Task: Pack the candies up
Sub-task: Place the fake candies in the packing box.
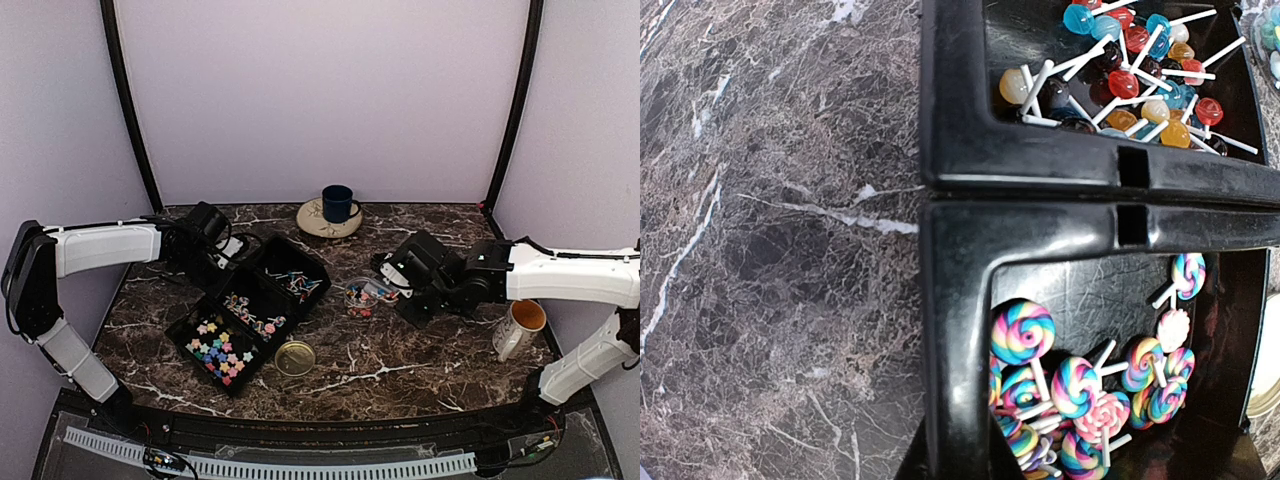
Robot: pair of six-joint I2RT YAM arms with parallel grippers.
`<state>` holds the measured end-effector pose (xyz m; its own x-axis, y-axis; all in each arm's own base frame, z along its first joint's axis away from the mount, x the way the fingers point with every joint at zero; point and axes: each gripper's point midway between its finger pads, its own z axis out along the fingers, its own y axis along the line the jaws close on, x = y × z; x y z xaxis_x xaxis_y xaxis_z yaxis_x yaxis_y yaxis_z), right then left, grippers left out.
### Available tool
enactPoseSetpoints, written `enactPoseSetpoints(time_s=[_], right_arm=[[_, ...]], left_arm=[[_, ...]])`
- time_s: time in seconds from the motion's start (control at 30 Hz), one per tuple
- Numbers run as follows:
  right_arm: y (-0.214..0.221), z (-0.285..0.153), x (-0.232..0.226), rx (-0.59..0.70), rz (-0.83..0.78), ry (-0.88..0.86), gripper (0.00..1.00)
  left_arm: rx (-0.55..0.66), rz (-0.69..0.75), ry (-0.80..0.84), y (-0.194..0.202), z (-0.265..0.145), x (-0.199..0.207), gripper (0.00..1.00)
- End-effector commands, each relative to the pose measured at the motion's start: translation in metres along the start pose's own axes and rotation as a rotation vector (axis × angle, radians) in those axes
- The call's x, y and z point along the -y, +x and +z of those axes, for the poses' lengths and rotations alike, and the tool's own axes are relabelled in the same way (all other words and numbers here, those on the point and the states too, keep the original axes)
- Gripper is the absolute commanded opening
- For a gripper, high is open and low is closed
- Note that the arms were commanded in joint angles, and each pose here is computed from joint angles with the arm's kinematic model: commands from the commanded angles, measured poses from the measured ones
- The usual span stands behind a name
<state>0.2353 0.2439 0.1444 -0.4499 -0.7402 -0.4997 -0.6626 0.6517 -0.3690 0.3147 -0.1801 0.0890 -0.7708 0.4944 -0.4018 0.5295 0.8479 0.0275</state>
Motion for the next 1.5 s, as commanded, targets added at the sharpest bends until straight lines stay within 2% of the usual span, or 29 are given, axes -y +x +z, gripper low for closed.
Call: enactPoseSetpoints(time_s=[0.0, 0.5, 0.73, 1.07, 1.47], right_arm=[[-0.008, -0.008, 0.003, -0.010, -0.002, 0.031, 0.00], [0.003, -0.004, 0.001, -0.131, -0.075, 0.062, 0.00], [-0.009, -0.012, 0.005, -0.122, -0.079, 0.068, 0.00], [-0.002, -0.015, 0.003, -0.170, -0.138, 0.079, 0.00], [-0.033, -0.006, 0.010, -0.092, -0.116, 0.173, 0.00]], left_arm=[[0.147, -0.013, 0.014, -0.034, -0.026, 0.000, 0.00], [0.150, -0.012, 0.019, -0.035, -0.026, 0.001, 0.00], [0.149, -0.012, 0.018, -0.035, -0.026, 0.001, 0.00], [0.147, -0.011, 0.015, -0.035, -0.025, 0.000, 0.00], [0.143, -0.013, 0.015, -0.034, -0.025, 0.000, 0.00]])
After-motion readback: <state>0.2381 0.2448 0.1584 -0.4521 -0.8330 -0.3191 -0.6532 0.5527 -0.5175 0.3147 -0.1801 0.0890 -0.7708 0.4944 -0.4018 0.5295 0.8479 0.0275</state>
